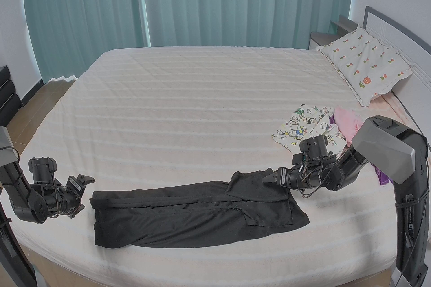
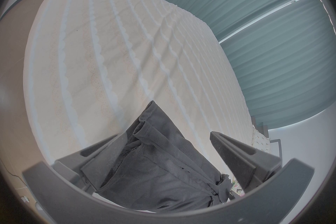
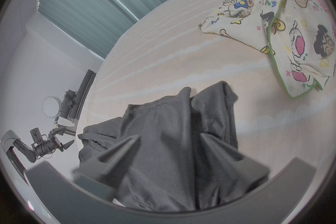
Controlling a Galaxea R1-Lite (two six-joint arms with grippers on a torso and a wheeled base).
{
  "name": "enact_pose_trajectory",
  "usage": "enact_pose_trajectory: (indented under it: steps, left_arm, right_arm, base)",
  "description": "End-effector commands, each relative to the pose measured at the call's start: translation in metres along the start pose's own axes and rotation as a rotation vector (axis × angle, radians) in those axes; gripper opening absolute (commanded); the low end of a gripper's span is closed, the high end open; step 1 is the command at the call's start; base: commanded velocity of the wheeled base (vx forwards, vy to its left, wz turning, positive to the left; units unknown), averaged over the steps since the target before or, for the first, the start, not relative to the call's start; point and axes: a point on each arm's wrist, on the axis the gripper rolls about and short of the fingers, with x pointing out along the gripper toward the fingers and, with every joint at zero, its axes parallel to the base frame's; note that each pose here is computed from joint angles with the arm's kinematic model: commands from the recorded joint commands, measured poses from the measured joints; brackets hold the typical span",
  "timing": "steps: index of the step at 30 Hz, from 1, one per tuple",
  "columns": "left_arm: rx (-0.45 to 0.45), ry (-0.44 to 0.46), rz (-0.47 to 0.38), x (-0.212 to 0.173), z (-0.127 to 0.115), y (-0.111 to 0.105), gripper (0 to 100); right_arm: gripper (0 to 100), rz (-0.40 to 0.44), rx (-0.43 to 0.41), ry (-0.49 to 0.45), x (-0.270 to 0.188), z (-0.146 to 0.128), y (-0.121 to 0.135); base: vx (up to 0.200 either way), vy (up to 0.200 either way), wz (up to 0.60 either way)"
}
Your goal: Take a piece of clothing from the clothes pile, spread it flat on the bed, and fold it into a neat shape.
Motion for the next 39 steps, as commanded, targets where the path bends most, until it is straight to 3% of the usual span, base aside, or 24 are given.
enact_pose_trajectory:
  steps: [1, 10, 11, 22, 26, 34, 35, 39]
  left_arm:
    - [-0.001, 0.001, 0.002, 0.001, 0.0, 0.001, 100]
    - [0.0, -0.002, 0.006, 0.0, 0.0, 0.001, 100]
    - [0.0, -0.003, 0.005, 0.0, 0.0, 0.001, 100]
    - [0.007, -0.003, 0.011, -0.003, -0.002, 0.002, 100]
    - [0.003, 0.002, 0.018, -0.004, -0.003, 0.003, 100]
    - [0.003, 0.016, 0.027, -0.002, -0.006, 0.005, 100]
    - [0.009, 0.025, 0.03, -0.002, -0.009, 0.005, 100]
    - [0.023, 0.025, 0.025, -0.002, -0.01, 0.003, 100]
  right_arm:
    - [0, -0.013, 0.012, 0.013, 0.007, -0.004, -0.009]
    - [0, -0.056, 0.042, -0.005, -0.006, -0.001, -0.022]
    - [100, -0.056, 0.042, -0.005, -0.006, -0.002, -0.022]
    - [100, -0.034, 0.034, -0.051, -0.023, 0.01, -0.009]
    - [100, -0.039, 0.091, -0.069, -0.057, 0.01, -0.002]
    - [100, -0.111, 0.261, -0.072, -0.107, -0.02, 0.001]
    - [100, -0.116, 0.327, -0.083, -0.115, -0.026, -0.003]
    - [100, -0.114, 0.38, -0.103, -0.117, -0.031, -0.012]
  base:
    - [0.0, 0.0, 0.0]
    - [0.0, 0.0, 0.0]
    - [0.0, 0.0, 0.0]
    - [0.0, 0.0, 0.0]
    - [0.0, 0.0, 0.0]
    - [-0.2, 0.0, 0.0]
    - [0.0, 0.0, 0.0]
    - [0.0, 0.0, 0.0]
